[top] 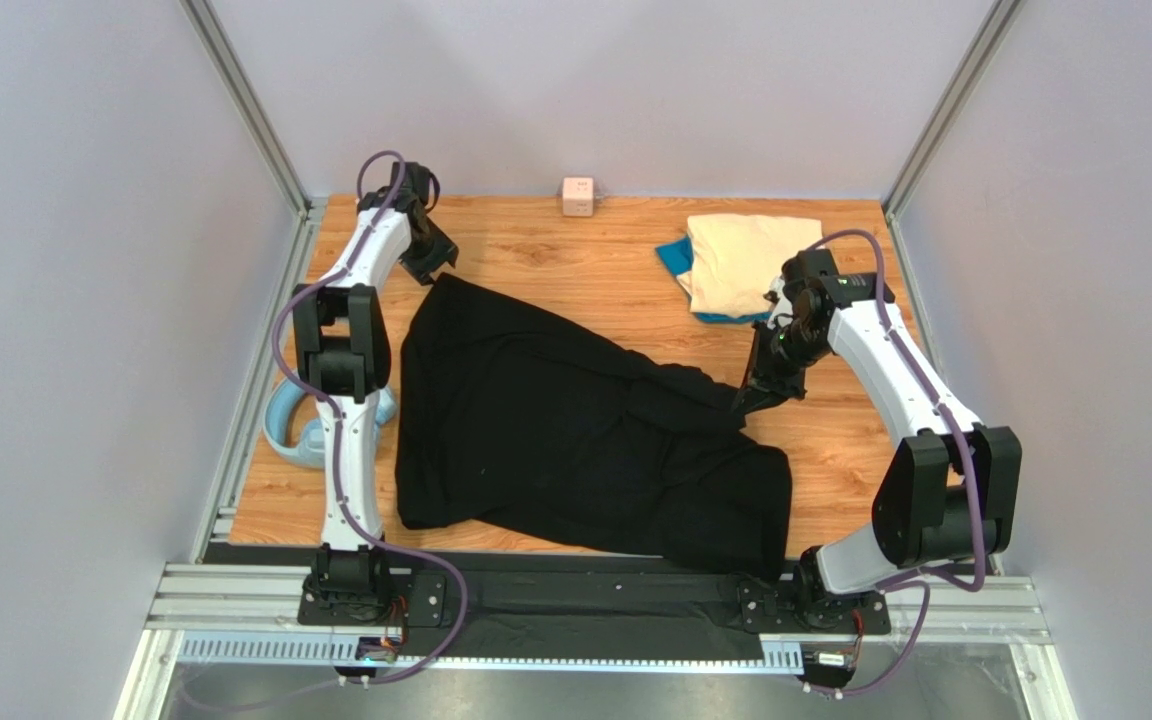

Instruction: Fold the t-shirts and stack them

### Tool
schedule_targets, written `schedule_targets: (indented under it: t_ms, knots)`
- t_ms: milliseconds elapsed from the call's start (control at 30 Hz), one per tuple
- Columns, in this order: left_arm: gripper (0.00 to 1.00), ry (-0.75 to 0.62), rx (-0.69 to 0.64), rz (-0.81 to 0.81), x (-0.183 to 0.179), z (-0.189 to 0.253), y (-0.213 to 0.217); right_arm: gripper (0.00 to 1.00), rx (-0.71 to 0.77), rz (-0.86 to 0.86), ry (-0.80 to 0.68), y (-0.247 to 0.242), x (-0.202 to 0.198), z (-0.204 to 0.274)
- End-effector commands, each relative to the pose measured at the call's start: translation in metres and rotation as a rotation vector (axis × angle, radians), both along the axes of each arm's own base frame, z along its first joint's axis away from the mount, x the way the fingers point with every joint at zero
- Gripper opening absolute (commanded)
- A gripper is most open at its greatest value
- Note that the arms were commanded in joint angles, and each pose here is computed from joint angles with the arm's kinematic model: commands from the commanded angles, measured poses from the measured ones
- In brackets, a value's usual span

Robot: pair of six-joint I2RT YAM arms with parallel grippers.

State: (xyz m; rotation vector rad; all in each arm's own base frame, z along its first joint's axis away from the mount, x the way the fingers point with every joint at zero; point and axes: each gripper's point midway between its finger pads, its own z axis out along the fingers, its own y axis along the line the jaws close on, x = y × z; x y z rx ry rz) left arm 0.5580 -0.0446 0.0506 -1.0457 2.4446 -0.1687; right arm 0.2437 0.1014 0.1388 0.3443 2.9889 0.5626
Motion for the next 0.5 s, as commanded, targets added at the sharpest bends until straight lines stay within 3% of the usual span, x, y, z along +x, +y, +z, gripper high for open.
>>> schedule_targets:
  t_ms: [0,467]
  knots:
    - [0.52,-0.031,0.023,0.037,0.015,0.000,0.005,0.00,0.069,0.004,-0.024,0.014,-0.001,0.010]
    - [0.50,0.105,0.038,0.000,-0.005,-0.037,0.003,0.00,0.155,0.032,-0.031,0.031,-0.026,0.030]
